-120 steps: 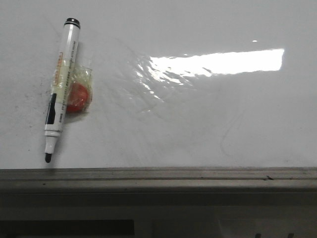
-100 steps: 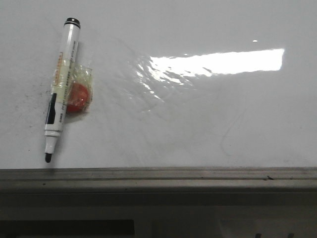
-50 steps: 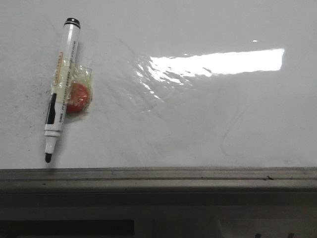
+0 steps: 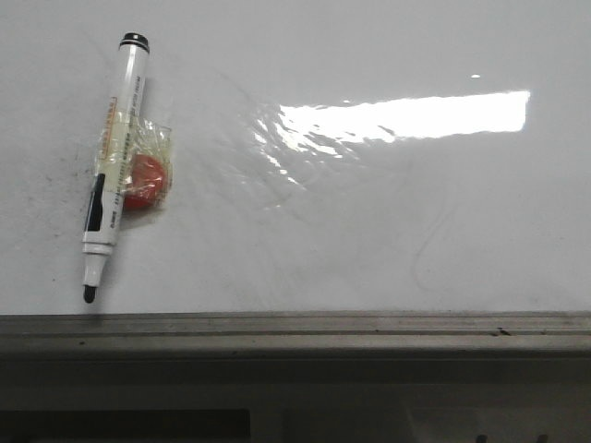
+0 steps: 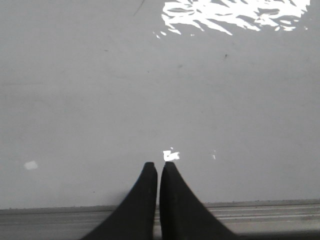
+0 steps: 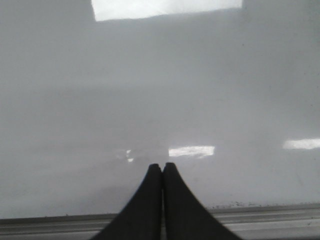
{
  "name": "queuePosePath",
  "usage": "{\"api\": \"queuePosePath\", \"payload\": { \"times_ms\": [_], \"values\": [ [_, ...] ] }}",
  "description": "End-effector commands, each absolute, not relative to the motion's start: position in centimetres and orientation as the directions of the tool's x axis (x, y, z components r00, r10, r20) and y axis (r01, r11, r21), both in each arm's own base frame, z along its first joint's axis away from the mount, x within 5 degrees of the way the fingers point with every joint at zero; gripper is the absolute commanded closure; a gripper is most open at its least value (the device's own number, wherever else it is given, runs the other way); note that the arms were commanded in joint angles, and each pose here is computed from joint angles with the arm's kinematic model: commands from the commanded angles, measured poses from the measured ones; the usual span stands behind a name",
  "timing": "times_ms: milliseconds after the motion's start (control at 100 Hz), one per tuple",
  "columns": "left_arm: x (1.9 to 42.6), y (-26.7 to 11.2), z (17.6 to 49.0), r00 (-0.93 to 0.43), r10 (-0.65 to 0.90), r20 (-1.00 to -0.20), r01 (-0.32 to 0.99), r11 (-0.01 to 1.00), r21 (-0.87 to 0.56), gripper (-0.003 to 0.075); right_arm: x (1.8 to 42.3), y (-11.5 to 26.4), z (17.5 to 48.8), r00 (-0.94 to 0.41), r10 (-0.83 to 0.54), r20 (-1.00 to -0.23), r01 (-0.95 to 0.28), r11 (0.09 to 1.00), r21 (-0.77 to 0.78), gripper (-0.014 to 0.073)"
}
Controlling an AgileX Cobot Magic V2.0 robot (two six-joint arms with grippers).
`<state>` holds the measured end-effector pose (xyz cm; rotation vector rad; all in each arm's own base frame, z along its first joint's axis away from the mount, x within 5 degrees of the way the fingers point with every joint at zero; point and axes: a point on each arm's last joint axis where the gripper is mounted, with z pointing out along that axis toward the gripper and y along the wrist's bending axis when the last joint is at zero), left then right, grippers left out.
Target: Write number 8 on whiteboard
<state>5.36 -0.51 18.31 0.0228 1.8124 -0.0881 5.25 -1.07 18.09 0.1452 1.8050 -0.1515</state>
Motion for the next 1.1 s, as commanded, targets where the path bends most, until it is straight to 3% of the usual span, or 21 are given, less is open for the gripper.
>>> {"api": "queuePosePath", "payload": {
  "times_ms": [0,280,490,650,760,980,1090],
  "values": [
    [5.4,-0.4,18.1,-0.170,-0.034,-0.985,0.056,0.997,-0.044,0.0741,5.3,-1.1,18.3,-0.172,-0.019,-0.985,0.176,0.983,-0.050,0.0659],
    [5.4,-0.4,18.2,-0.160,-0.035,-0.986,0.056,0.997,-0.044,0.0741,5.3,-1.1,18.6,-0.137,-0.026,-0.990,0.175,0.983,-0.050,0.0659],
    [5.5,-0.5,19.1,-0.066,-0.191,-0.979,0.064,0.979,-0.195,0.0741,5.4,-0.9,20.9,0.107,-0.049,-0.993,0.166,0.986,-0.031,0.0659],
    [5.5,-0.2,20.4,0.076,-0.208,-0.975,0.059,0.977,-0.204,0.0741,5.0,-0.7,22.5,0.285,-0.078,-0.955,0.161,0.986,-0.032,0.0659],
    [5.4,0.0,21.5,0.198,-0.209,-0.958,0.054,0.978,-0.203,0.0741,4.8,-0.8,23.3,0.398,0.131,-0.908,0.088,0.980,0.180,0.0659],
    [5.1,0.3,22.6,0.297,-0.216,-0.930,0.052,0.976,-0.210,0.0741,4.6,-0.8,23.8,0.419,0.149,-0.895,0.079,0.977,0.199,0.0659],
    [4.9,0.1,23.6,0.269,-0.212,-0.940,0.064,0.977,-0.202,0.0741,4.5,-0.7,24.8,0.292,0.172,-0.941,0.091,0.974,0.206,0.0659]
  ]
}}
